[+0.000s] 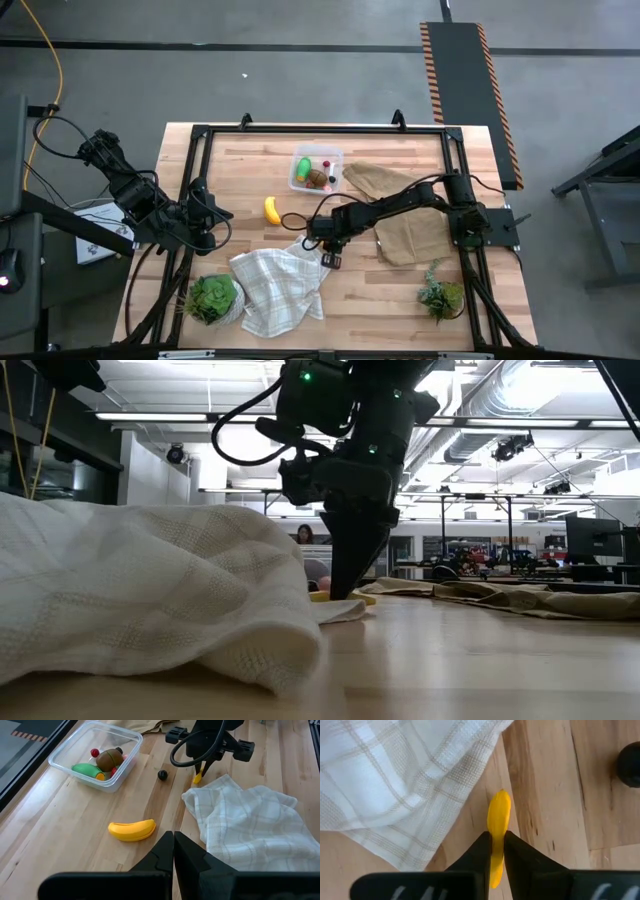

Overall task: Pick and placing Produce into tupperware
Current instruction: Put the yellow corn into the transparent bin

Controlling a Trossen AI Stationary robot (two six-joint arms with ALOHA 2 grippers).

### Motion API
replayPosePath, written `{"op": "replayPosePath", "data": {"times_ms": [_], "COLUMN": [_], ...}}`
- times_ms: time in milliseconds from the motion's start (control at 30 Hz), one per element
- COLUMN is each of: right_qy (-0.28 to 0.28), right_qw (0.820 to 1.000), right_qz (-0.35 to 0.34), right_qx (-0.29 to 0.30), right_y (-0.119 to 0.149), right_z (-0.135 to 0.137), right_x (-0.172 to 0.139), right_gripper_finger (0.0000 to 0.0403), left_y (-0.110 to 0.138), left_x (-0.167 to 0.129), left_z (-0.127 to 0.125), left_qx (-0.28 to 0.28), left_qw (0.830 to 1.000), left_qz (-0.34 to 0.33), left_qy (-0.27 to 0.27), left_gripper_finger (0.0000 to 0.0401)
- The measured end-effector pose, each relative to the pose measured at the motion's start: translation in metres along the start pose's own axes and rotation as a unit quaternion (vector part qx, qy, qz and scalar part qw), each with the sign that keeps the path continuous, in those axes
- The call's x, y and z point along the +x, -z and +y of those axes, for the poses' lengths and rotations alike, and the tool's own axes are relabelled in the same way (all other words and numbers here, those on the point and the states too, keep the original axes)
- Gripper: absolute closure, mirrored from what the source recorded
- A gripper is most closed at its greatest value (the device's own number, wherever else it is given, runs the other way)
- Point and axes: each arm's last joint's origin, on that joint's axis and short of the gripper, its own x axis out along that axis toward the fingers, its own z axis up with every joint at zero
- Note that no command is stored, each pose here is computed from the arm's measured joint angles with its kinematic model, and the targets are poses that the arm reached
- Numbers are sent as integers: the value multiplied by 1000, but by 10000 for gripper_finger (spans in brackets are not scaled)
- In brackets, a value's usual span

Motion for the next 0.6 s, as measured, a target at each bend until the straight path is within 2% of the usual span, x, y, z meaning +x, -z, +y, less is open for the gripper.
{"op": "replayPosePath", "data": {"times_ms": [167, 467, 600], "right_qy": [-2, -22, 4], "right_qw": [1000, 996, 993], "right_qz": [-5, -83, -112], "right_qx": [8, 16, 25], "right_y": [-4, -43, -56], "right_z": [2, 5, 1], "right_x": [-4, -40, -57], "right_gripper_finger": [372, 373, 373], "left_y": [0, 0, 0], "left_x": [0, 0, 0], "left_z": [0, 0, 0], "left_qx": [0, 0, 0], "left_qw": [1000, 1000, 1000], "left_qz": [0, 0, 0], "left_qy": [0, 0, 0], "left_gripper_finger": [398, 398, 398]}}
